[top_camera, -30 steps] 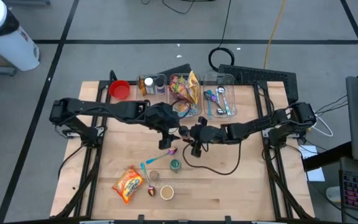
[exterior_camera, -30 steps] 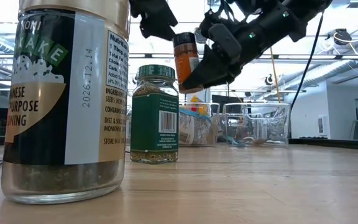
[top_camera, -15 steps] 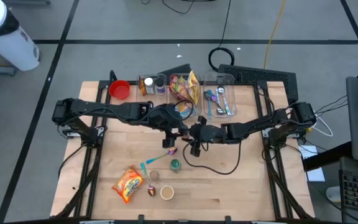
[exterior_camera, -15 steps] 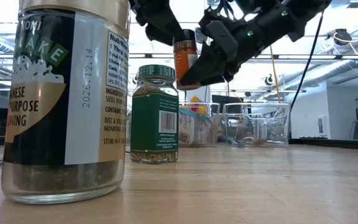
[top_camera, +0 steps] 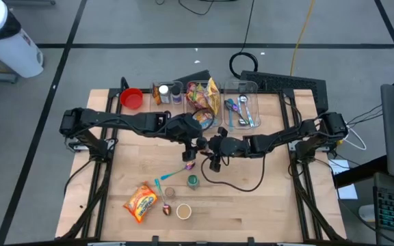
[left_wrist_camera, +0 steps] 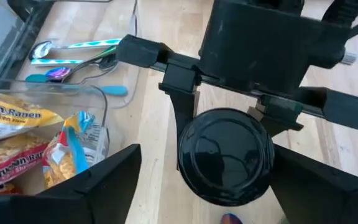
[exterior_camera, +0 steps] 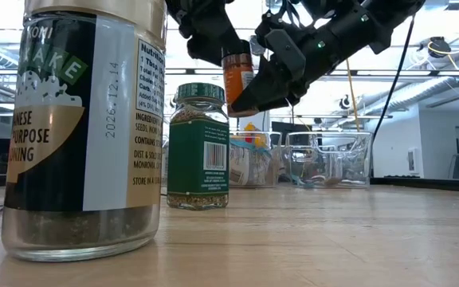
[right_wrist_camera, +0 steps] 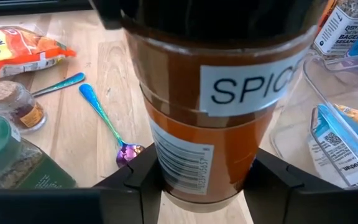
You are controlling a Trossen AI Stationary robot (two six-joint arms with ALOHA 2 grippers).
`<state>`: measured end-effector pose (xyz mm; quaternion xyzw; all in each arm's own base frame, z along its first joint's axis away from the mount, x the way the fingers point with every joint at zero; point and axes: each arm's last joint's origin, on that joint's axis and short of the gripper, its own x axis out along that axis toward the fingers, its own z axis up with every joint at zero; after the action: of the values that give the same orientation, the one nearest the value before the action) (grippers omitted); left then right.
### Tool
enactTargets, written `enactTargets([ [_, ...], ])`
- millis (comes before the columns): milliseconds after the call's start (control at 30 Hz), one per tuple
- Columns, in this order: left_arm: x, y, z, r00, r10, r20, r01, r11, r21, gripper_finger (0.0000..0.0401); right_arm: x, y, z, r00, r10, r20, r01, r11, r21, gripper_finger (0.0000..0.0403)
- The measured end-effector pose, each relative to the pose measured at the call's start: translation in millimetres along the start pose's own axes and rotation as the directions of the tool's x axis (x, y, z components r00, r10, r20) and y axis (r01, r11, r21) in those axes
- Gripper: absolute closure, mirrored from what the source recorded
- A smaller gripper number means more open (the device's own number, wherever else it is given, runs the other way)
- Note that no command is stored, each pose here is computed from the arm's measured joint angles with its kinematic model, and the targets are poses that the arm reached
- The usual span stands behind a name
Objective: Pick & Place Food Item
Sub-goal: Put the orange seasoning bottle into the left transparent bin
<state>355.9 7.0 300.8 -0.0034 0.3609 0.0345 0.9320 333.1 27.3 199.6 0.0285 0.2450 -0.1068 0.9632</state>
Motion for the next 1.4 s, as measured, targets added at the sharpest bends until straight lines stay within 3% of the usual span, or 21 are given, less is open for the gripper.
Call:
enactTargets([
  [233, 0, -2, 3, 0.999, -0.003, 0.036, 0.002, 1.000, 0.026, 0.0061, 0, 0, 0, 1.000, 0.003, -0.003, -0.003, 1.000, -0.001, 0.0244],
  [333, -1, -5, 1, 1.000, -0.010, 0.016, 0.009, 0.998, 0.056, 0.0099, 0, 0, 0, 1.000, 0.003, -0.003, -0.003, 1.000, -0.001, 0.0242],
  [500, -1, -5, 0, 1.000, -0.021, 0.004, 0.021, 0.999, 0.044, 0.0196, 0, 0, 0, 1.000, 0.002, -0.002, -0.002, 1.000, -0.001, 0.0240],
  [667, -1, -5, 0, 1.000, -0.020, 0.005, 0.019, 0.999, 0.049, 0.0197, 0, 0, 0, 1.000, 0.002, -0.003, -0.002, 1.000, 0.004, 0.0222],
  [833, -22, -2, 0, 1.000, 0.018, 0.003, -0.018, 0.999, 0.048, 0.0197, -2, -1, -1, 1.000, -0.006, -0.023, 0.007, 0.999, 0.031, 0.0168],
  [933, -45, 5, 1, 0.997, 0.072, 0.013, -0.073, 0.997, 0.040, 0.0197, -13, -1, -2, 0.998, 0.004, -0.067, -0.003, 1.000, 0.019, 0.0128],
  [1100, -77, 17, -7, 0.972, 0.233, -0.016, -0.233, 0.972, 0.014, 0.0197, -39, 1, 16, 1.000, 0.029, -0.005, -0.029, 0.999, 0.043, 0.0083],
  [1233, -98, 39, -19, 0.938, 0.347, 0.000, -0.346, 0.937, -0.048, 0.0197, -58, 5, 15, 0.998, 0.061, 0.016, -0.061, 0.998, 0.033, 0.0073],
  [1400, -102, 80, -54, 0.900, 0.435, -0.028, -0.433, 0.887, -0.162, 0.0197, -80, 3, 10, 0.990, 0.095, 0.100, -0.100, 0.994, 0.047, 0.0080],
])
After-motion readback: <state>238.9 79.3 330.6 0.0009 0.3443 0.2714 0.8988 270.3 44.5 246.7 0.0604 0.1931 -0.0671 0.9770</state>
